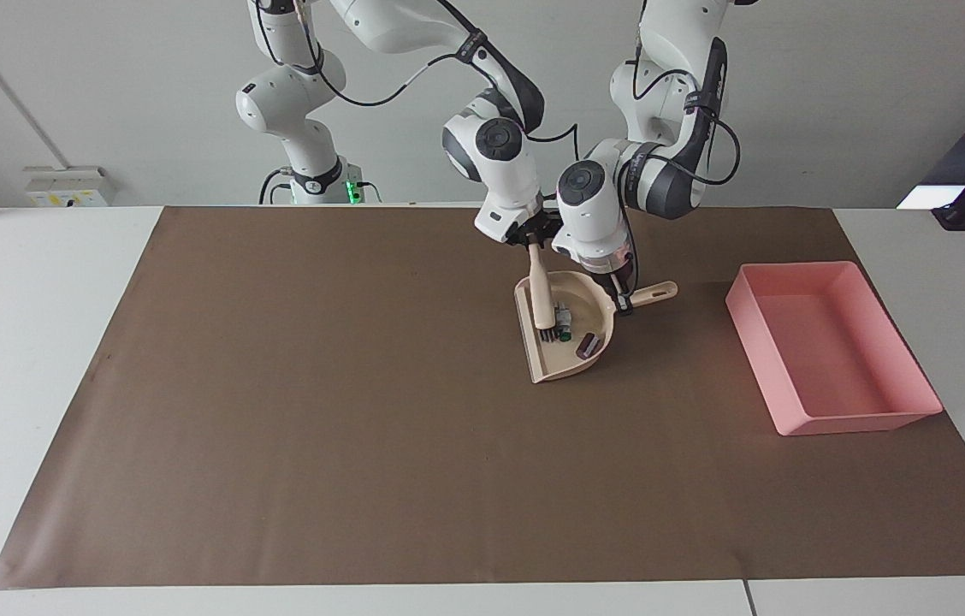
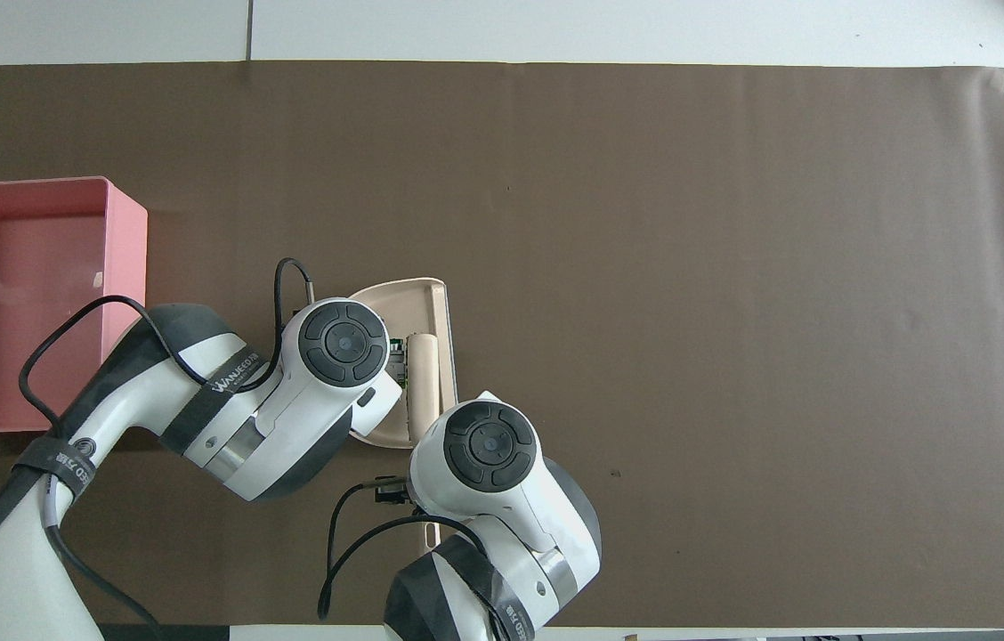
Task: Clean e-waste and dump in bin
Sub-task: 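Lift the dustpan with the left gripper while the right gripper returns the brush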
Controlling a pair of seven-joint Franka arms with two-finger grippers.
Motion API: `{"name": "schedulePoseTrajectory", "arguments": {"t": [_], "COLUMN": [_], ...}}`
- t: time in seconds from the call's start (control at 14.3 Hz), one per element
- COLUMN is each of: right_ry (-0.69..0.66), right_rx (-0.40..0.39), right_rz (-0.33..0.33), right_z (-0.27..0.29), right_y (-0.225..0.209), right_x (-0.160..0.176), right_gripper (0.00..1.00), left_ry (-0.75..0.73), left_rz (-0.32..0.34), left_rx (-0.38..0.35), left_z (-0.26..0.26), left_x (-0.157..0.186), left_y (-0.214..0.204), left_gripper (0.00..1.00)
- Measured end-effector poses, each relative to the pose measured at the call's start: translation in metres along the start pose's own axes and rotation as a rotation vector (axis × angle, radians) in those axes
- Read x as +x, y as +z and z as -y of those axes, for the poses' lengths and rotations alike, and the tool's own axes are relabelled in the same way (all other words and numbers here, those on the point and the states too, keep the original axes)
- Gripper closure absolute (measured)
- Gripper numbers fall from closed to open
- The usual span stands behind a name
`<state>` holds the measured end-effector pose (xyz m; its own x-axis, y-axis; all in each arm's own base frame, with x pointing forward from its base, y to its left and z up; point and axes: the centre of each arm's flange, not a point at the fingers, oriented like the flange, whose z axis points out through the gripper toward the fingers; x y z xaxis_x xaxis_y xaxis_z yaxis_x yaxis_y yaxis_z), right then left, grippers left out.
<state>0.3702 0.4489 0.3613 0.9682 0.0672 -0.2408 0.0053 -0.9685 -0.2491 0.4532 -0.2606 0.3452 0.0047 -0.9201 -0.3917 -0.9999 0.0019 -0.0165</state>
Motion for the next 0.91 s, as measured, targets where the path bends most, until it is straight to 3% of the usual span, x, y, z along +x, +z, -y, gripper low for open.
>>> {"name": "schedulePoseTrajectory", "arguments": {"t": [0.49,0.7,0.91], "right_ry": [0.021,0.087,0.117], "right_rx": [-0.163,-0.203,-0.185], "right_rz": [0.000,-0.004,0.025], "right_z": [-0.075,-0.138,-0.233], "right_y": [-0.111,-0.164,-0.214], "right_x": [0.002,0.012,0.028], "right_gripper": [0.74,0.74,0.74], "left_ry": [0.049,0.037,0.017], "left_rz": [-0.031,-0.101,-0.194], "left_rx": [0.016,-0.013,-0.035], "left_z": [0.011,0.026,0.042], "left_x": [-0.011,-0.035,-0.078], "left_y": [0.006,0.014,0.010], "left_gripper": [0.67,0.67,0.67]}}
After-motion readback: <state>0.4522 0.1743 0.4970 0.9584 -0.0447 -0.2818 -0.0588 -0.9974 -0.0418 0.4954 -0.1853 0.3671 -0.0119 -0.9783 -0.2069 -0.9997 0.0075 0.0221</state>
